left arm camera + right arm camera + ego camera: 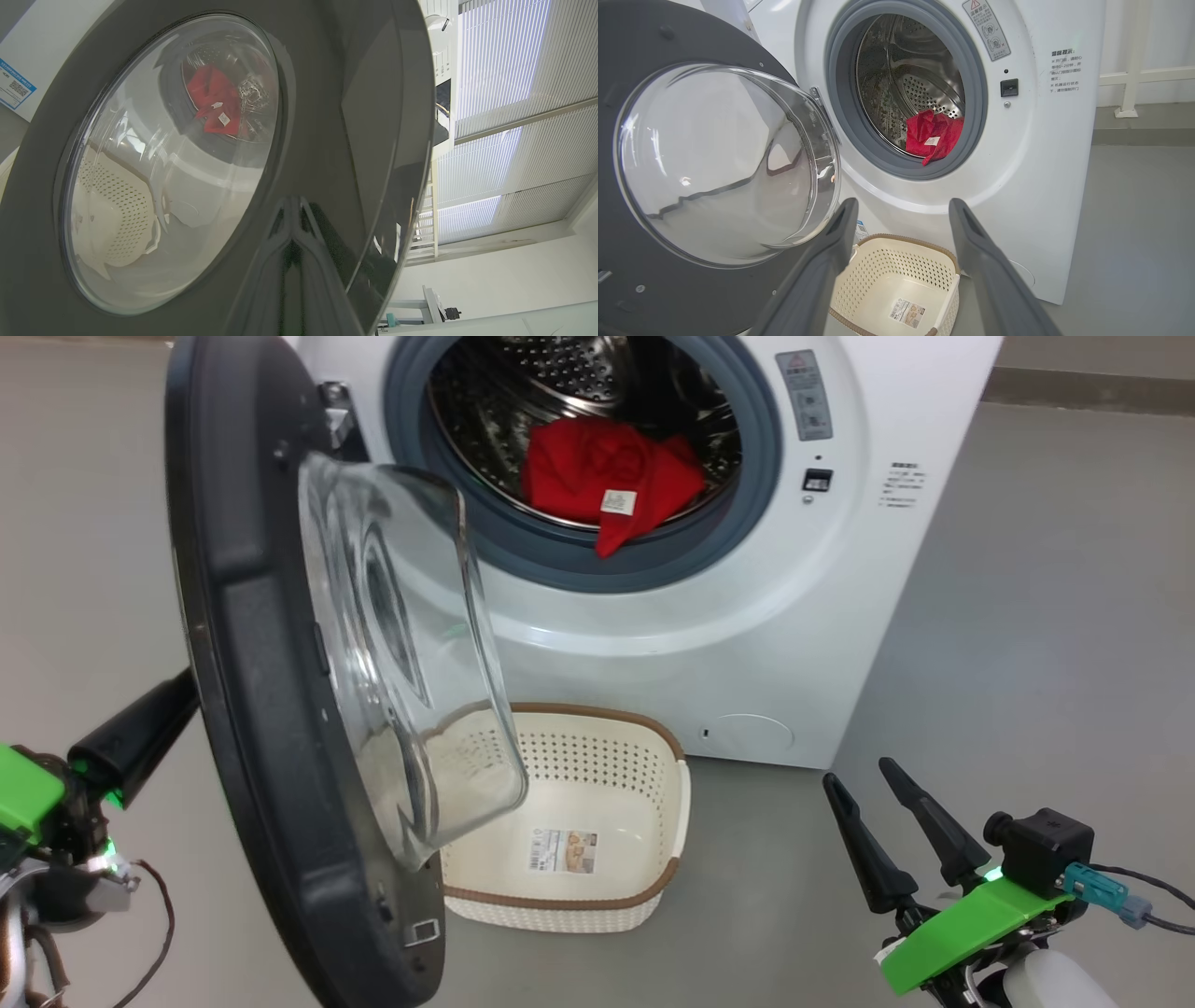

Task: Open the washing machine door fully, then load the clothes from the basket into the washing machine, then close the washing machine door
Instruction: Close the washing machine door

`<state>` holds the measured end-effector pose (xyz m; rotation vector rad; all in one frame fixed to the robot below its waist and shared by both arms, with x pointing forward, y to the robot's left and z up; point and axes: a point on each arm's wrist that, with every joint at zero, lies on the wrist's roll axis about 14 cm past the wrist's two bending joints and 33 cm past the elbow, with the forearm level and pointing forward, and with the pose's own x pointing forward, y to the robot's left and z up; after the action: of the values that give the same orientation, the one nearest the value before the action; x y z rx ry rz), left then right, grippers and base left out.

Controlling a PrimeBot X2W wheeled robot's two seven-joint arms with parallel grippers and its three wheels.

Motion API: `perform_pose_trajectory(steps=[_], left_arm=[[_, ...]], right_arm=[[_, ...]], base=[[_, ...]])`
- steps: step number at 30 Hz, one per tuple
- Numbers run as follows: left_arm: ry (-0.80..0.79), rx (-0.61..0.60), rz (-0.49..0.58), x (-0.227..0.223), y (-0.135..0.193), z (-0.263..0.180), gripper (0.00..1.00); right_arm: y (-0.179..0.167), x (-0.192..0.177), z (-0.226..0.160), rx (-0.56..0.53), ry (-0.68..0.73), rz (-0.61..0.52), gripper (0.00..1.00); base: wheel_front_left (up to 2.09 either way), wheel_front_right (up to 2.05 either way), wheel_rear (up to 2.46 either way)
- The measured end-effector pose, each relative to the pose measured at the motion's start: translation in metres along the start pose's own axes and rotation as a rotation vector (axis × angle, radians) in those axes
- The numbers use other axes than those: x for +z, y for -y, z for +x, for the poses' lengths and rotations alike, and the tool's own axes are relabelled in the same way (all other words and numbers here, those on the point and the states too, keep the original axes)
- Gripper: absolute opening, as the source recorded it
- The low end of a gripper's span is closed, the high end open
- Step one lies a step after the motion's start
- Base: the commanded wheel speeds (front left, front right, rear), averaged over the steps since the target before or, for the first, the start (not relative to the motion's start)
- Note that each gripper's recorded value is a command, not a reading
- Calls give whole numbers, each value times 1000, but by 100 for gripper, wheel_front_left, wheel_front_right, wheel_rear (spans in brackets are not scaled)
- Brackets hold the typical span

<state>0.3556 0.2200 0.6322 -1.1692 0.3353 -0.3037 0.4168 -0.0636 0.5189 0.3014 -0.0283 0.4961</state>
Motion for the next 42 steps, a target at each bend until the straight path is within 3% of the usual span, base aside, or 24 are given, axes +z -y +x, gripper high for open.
perform_pose_trajectory(steps=[22,42], left_arm=[[-177,-127,48,-47,37,85,0],[-200,-167,35,-62,49,152,0]], right_arm=[[61,17,-49,-215,48,-13,100],[94,26,-70,-330,74,-20,100]], base=[[0,0,0],[0,0,0]])
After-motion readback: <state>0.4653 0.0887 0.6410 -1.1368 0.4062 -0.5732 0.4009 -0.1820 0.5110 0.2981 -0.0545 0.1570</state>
